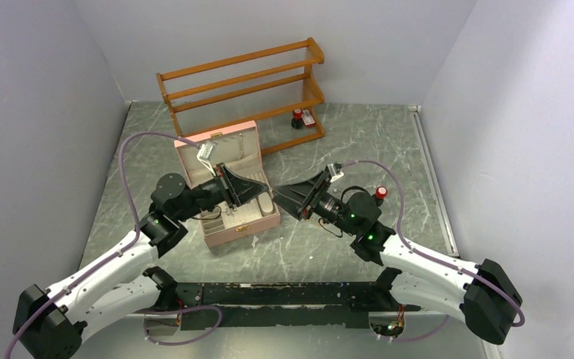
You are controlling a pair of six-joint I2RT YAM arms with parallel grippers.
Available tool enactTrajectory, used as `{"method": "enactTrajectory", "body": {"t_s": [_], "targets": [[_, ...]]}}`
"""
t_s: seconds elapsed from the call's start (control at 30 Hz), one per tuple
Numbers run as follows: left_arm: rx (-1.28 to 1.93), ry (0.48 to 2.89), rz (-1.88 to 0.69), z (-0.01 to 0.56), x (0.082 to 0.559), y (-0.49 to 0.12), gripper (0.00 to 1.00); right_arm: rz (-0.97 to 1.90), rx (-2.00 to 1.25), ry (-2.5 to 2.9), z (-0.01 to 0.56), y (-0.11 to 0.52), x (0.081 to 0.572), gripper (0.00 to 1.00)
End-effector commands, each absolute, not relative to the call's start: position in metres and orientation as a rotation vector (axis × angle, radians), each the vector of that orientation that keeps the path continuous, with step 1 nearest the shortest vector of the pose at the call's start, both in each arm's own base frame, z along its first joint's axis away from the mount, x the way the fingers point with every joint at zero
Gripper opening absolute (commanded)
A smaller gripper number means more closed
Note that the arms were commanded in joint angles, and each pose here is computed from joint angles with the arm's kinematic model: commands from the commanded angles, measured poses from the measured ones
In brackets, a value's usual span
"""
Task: Organize the mixed jewelry
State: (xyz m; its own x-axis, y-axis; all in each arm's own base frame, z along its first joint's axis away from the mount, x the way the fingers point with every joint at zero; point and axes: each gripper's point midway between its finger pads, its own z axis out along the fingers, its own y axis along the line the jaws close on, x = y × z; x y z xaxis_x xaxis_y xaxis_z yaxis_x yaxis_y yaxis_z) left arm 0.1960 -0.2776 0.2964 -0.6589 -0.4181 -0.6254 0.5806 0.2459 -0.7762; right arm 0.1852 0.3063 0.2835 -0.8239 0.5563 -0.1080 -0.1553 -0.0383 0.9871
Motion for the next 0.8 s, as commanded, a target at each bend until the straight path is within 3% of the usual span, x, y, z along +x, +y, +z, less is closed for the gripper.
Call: {"method": "enactTrajectory", "body": {"t_s": [0.0,0.4,0.77], "targets": [[0.377,1.456,-1.399,0.333,0.194,-0.271,0.05,2.002,0.465,1.747,0.301,0.306,0.179,0.64],[0.596,1.307,-1.274,0.347,0.186,-0.271,0.05,2.053,0.494,1.724,0.321,0.313,0.185,0.62],[0.585,1.3,-1.321,0.342,0.181,-0.272,0.05,2.048,0.512,1.738,0.318,0.315,0.188,0.4]]}}
